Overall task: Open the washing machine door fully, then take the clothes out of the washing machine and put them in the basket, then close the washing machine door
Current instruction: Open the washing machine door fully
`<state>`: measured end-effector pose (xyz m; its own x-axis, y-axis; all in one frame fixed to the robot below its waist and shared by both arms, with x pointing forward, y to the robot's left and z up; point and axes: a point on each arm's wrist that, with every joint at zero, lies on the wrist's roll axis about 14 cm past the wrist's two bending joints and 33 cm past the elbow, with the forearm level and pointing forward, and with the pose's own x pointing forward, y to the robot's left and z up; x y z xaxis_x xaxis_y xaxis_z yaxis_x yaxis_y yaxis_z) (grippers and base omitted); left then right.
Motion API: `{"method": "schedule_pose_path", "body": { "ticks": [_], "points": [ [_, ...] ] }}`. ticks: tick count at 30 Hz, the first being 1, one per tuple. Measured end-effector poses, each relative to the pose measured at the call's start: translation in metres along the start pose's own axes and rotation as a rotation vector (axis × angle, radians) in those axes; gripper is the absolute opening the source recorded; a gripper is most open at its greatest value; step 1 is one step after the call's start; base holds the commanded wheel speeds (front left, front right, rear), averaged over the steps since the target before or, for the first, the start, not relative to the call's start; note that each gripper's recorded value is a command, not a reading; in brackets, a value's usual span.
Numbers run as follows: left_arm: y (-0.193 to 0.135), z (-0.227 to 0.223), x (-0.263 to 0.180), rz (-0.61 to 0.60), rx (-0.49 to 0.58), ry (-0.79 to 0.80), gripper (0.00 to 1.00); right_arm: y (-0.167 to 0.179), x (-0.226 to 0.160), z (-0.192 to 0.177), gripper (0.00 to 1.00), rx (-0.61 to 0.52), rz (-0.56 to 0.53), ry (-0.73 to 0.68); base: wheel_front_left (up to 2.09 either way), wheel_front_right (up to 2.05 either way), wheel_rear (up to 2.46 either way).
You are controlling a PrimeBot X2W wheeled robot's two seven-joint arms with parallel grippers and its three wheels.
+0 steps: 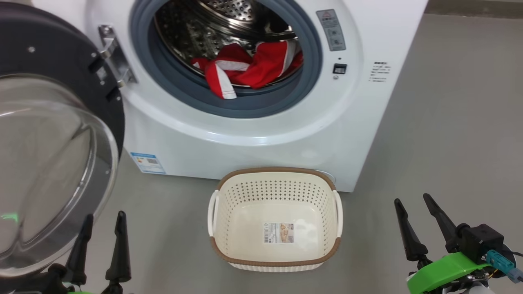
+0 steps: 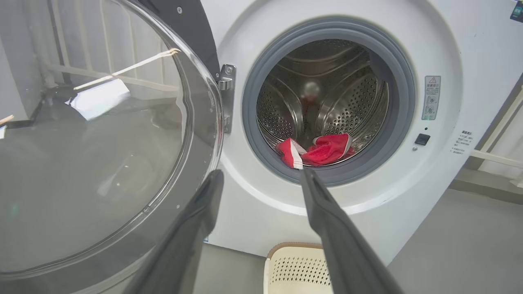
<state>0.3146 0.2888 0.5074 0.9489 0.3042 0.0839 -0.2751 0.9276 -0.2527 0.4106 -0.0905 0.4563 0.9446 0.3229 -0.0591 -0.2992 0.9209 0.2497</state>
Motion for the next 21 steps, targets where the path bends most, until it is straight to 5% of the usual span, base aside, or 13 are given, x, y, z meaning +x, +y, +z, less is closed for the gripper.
{"method": "schedule_pose_path", "body": {
  "ticks": [21],
  "points": [
    [-0.075,-0.033,0.031,-0.219,-0.058,0.085,1.00,-0.062,-0.039,0.013,1.00,0.004,-0.204,-0.046,0.00,0.00,0.00]
  ]
}}
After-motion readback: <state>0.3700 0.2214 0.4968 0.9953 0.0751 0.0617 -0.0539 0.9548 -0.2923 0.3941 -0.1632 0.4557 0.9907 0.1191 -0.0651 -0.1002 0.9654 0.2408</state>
